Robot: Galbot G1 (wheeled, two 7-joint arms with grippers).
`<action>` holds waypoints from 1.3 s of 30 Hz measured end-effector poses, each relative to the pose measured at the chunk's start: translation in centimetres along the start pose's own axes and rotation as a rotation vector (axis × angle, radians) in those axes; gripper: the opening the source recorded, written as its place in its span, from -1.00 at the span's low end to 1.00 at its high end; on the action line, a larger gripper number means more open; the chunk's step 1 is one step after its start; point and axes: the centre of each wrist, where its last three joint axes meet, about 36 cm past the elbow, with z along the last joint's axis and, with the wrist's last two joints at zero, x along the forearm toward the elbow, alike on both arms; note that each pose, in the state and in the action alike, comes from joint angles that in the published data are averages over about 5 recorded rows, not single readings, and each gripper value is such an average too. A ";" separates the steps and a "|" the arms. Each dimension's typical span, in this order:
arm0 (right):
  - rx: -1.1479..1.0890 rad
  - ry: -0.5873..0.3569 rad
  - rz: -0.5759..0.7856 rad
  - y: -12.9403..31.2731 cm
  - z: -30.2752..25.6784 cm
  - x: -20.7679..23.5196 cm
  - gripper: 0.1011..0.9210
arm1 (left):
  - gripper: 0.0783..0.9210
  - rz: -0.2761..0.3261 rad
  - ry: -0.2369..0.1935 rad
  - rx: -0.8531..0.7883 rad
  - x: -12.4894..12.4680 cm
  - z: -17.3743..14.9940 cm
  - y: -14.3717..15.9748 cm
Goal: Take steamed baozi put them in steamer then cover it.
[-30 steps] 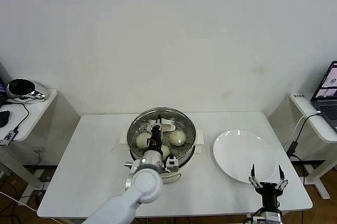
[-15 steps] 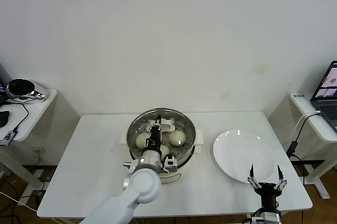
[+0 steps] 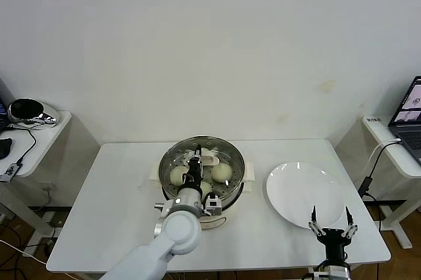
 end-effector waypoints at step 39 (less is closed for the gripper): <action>-0.005 -0.031 -0.061 0.4 0.2 0.3 0.76 | 0.75 -0.042 -0.035 0.514 12.1 9.2 1.2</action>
